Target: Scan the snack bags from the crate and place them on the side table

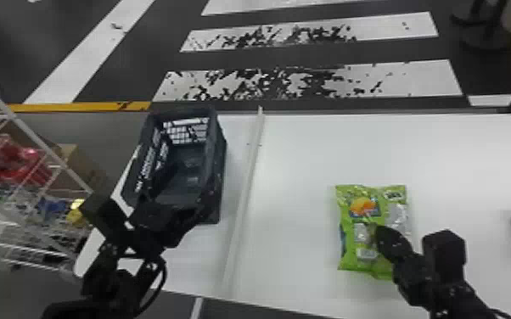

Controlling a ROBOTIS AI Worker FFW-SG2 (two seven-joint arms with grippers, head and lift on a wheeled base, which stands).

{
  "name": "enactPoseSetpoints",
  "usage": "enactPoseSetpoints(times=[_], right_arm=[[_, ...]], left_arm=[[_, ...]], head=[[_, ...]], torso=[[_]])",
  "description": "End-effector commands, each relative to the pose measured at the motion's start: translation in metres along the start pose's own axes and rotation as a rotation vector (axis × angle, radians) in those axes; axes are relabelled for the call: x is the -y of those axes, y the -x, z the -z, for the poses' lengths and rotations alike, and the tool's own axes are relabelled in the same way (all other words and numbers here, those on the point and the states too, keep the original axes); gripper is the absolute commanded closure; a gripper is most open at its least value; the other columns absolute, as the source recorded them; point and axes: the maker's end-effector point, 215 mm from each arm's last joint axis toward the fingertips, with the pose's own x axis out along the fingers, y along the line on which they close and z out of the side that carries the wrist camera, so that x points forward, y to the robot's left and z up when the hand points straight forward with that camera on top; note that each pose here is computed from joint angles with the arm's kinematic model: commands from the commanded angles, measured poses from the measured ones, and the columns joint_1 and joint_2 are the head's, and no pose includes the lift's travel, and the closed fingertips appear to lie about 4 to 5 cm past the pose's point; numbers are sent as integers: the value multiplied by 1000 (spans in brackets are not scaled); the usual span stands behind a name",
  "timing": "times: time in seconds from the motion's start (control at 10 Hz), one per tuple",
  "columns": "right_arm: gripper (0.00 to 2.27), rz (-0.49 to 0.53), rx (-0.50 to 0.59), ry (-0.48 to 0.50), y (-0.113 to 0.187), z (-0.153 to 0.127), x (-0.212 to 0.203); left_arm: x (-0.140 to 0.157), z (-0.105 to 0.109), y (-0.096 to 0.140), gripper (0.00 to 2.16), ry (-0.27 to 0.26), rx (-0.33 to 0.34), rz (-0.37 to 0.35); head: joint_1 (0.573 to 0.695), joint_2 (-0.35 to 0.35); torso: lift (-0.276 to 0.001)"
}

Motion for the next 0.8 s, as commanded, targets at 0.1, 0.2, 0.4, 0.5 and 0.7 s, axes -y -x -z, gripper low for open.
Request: enactPoseSetpoints(times=[0.1,0.2,0.4,0.5,0.7], right_arm=[[2256,-6,4,19,-5,0,-2],[2256,3,38,22,-1,-21,2],[2256,0,109,31,20,-63,-3],[2256,-22,90,29,29,-59,-16],[2256,-59,39,26,31,-37,-31]], left_arm=[[1,4,0,36,3,-6,2],[1,5,0,36,3,-8,3],[2,5,0,36,4,-8,4],[1,5,0,36,3,-8,3],[1,5,1,36,3,-8,2]], head=[[695,239],[695,240],[695,236],[695,236],[695,253]], torso=[[-50],[-50],[-50],[-50],[-50]])
